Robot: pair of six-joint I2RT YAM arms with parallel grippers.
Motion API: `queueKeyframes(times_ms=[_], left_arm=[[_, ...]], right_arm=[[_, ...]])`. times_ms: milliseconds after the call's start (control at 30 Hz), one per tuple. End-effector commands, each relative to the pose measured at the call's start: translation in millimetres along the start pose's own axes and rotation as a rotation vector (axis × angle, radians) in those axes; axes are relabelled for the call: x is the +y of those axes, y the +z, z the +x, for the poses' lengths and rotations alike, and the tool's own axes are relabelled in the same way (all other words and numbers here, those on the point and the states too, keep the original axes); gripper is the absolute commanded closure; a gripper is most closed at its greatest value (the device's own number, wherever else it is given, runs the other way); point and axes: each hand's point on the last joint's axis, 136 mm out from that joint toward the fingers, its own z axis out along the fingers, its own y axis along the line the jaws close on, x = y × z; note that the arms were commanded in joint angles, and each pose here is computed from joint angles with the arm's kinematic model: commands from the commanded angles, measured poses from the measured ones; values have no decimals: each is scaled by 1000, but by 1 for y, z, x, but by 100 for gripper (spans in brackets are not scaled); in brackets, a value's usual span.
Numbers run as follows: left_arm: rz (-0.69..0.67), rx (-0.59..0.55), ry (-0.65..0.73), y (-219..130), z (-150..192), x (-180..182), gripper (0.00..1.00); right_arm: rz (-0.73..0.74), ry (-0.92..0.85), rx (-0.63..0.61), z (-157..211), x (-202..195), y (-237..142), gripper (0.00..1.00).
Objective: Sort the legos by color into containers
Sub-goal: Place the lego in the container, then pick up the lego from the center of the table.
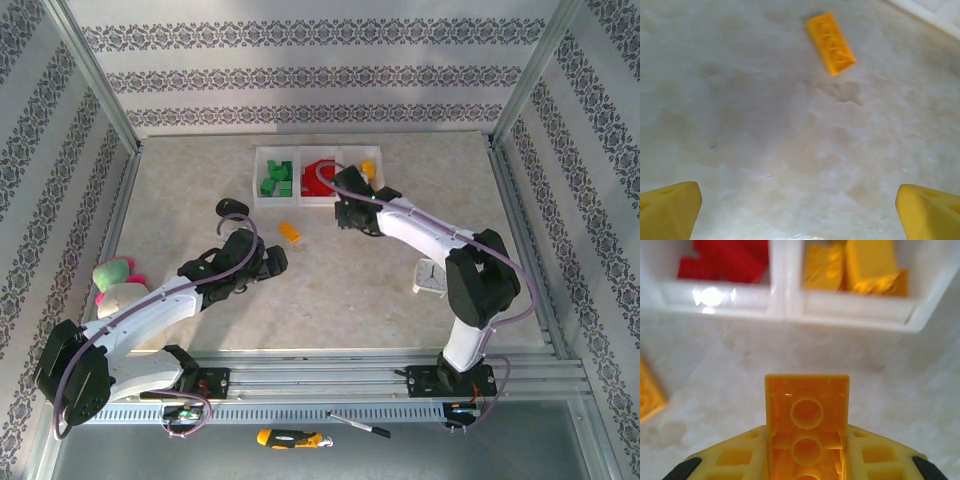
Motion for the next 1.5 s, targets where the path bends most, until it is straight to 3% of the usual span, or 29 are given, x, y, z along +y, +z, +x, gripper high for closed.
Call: queueKeyframes(times_ms=[0,333,600,767,967,1200,1467], left_arm=[[182,-53,105,1,-7,-41,1],[309,-121,225,-12,-11,-61,1],[270,-144,212,-13,-13,-50,1],[256,-160,210,-17,-12,-40,1],[195,-168,212,-25,-9,-18,1],[187,-178,209,-33,-4,-4,1],[186,-171,208,-36,2,2,1]], right_arm=[[2,-10,-56,-41,-6,15,74],[59,33,-76,-115,-39,77,69],[44,-2,-109,-130,-41,59,34],[-62,-61,-123,-106,-4,26,27],[-204,-212,-74,-51,70,7,24],[-291,-346,25,3,140,18,25],[-241,-425,106,33,157,53,27]])
